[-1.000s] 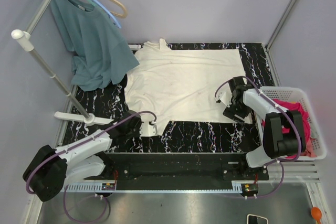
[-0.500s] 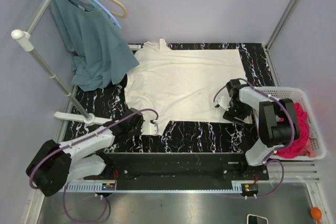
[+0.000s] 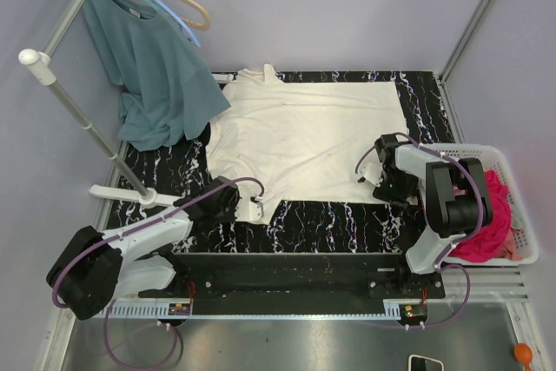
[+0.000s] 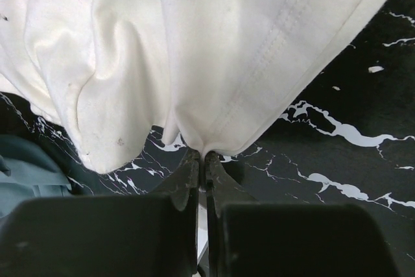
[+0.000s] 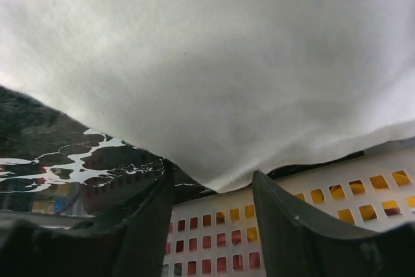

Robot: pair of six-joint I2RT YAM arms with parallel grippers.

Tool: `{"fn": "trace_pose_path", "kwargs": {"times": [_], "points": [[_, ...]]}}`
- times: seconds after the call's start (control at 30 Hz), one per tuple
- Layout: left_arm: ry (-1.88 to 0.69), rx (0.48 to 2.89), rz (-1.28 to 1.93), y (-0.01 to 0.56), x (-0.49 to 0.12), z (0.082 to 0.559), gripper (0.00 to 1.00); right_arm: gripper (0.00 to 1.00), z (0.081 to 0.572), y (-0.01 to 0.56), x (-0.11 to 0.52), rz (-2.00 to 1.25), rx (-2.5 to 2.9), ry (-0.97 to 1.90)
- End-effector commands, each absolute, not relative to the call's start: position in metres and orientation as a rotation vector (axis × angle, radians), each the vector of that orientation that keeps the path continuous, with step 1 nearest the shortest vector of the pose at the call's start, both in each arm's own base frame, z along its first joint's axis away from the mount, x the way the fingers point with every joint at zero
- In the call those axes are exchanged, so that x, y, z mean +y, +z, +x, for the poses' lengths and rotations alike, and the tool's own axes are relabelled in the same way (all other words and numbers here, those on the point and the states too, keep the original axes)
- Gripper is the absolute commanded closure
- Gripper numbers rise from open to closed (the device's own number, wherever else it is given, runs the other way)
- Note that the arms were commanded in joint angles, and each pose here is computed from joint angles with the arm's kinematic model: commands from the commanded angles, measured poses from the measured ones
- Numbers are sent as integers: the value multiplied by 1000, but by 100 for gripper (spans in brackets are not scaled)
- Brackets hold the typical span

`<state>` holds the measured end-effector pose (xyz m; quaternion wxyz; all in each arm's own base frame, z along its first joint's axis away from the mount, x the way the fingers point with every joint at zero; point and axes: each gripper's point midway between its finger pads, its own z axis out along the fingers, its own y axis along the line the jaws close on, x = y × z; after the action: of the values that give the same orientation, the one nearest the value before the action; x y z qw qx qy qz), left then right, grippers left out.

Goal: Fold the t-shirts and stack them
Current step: Fold the tshirt

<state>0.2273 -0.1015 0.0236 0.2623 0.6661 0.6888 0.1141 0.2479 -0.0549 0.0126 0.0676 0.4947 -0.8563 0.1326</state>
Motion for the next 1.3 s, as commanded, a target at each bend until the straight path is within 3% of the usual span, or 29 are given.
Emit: {"fn": "trace_pose_path", "kwargs": {"times": [0.0, 0.13, 0.3, 0.4, 0.77, 1.27], "points": [[350, 1821, 1758, 43, -109, 246, 100, 45, 259, 4, -57, 1684, -2425, 349], [348, 1826, 1757, 45, -110, 247, 100, 61, 269, 0, -56, 1690, -2434, 357], [328, 1839, 1739, 45, -112, 248, 100, 92, 286, 6, -53, 1682, -2498, 389], [315, 1845, 1711, 48, -114, 250, 100, 100, 289, 11, -51, 1668, -2532, 406], [242, 1859, 1582, 83, -126, 257, 100, 100, 262, 46, -39, 1608, -2676, 332], [184, 1907, 1527, 113, -111, 226, 100, 100, 215, 82, -31, 1588, -2782, 271]]}}
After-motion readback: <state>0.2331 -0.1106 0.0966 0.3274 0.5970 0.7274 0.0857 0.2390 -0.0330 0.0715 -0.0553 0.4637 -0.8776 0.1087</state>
